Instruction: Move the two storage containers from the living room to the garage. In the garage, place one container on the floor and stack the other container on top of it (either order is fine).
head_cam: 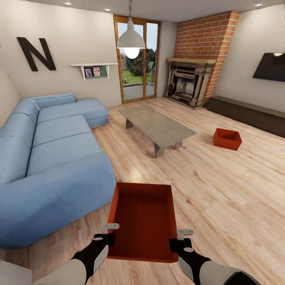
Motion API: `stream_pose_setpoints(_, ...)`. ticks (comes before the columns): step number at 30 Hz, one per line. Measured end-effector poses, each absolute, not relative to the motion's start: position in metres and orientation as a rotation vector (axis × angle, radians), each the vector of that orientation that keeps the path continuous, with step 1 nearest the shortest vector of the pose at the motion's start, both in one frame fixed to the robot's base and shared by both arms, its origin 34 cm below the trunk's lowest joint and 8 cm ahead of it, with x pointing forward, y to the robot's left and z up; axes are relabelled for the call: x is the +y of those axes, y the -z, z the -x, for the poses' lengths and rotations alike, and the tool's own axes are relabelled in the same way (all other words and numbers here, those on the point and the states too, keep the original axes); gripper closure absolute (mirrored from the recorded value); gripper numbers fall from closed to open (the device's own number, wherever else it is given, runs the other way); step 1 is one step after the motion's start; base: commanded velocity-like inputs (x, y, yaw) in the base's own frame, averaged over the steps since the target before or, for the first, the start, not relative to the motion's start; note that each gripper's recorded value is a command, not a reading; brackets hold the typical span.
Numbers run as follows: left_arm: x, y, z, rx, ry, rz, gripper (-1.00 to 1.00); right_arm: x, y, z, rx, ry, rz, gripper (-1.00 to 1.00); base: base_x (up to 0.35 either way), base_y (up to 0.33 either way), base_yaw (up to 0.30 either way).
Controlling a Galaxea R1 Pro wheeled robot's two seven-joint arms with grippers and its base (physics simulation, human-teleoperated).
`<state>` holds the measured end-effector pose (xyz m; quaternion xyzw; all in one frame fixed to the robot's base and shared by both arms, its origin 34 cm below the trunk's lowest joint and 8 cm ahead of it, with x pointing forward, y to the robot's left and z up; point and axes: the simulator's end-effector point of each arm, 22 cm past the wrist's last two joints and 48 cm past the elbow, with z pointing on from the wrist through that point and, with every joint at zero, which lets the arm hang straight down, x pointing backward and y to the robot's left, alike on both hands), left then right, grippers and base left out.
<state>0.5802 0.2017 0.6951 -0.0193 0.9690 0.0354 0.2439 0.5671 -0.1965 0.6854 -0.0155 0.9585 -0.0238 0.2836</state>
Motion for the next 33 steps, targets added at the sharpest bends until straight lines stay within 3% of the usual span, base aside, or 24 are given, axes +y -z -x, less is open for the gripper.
stream_pose_setpoints(33, 0.202, -0.710, -0.590, 2.610, -0.094, 0.054, 1.00, -0.197, -0.700, -0.578, 2.529, 0.065, 0.040, 1.00, 0.000, 0.000, 0.000)
